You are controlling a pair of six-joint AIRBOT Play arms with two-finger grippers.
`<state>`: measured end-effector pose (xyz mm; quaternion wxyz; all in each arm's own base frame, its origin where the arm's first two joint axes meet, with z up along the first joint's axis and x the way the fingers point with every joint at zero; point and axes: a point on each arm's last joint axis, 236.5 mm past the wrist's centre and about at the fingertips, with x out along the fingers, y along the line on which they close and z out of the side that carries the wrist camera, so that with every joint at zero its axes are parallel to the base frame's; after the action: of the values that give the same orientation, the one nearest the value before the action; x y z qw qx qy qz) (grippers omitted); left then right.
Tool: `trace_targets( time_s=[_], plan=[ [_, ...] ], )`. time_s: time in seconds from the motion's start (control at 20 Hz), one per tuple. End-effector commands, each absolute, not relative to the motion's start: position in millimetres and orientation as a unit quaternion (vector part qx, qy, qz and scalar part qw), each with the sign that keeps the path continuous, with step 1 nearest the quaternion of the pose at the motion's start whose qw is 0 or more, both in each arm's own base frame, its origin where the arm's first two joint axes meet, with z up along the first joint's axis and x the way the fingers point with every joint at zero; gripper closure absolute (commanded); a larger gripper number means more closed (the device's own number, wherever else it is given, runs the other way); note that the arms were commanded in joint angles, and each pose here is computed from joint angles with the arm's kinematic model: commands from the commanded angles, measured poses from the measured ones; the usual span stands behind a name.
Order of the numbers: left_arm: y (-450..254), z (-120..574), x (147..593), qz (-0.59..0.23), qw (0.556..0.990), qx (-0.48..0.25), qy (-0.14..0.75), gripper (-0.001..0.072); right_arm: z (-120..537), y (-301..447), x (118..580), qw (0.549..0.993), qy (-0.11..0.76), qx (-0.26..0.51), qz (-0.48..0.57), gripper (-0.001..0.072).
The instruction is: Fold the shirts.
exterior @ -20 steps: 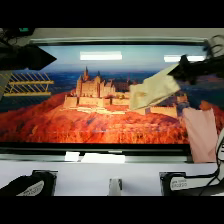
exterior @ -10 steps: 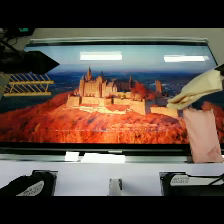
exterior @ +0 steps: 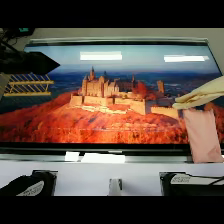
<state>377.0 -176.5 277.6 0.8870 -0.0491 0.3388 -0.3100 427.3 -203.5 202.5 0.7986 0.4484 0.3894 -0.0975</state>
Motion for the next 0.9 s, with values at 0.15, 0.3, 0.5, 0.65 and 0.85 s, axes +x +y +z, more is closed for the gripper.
trace_targets(
  time_s=[0.15,0.3,0.5,0.65,0.85],
  plan=[
    [-179.8,277.5,375.5,-0.319,0.886,-0.034,0.334,0.0675,191.7,-228.1,394.4,0.781,0.414,0.427,-0.189,0.0687],
    [-180.1,276.8,376.8,-0.321,0.887,-0.028,0.332,0.0675,171.4,-211.4,355.8,0.734,0.499,0.416,-0.197,0.0688],
    [-180.2,275.7,377.3,-0.321,0.886,-0.027,0.333,0.0675,163.9,-237.4,309.6,0.705,0.526,0.373,-0.296,0.0688],
    [-180.2,275.4,377.2,-0.323,0.886,-0.023,0.332,0.0675,153.3,-241.6,283.3,0.686,0.548,0.350,-0.327,0.0687],
    [-180.4,273.8,378.8,-0.327,0.886,-0.012,0.329,0.0675,114.8,-230.6,230.3,0.635,0.619,0.309,-0.343,0.0687]
  ],
)
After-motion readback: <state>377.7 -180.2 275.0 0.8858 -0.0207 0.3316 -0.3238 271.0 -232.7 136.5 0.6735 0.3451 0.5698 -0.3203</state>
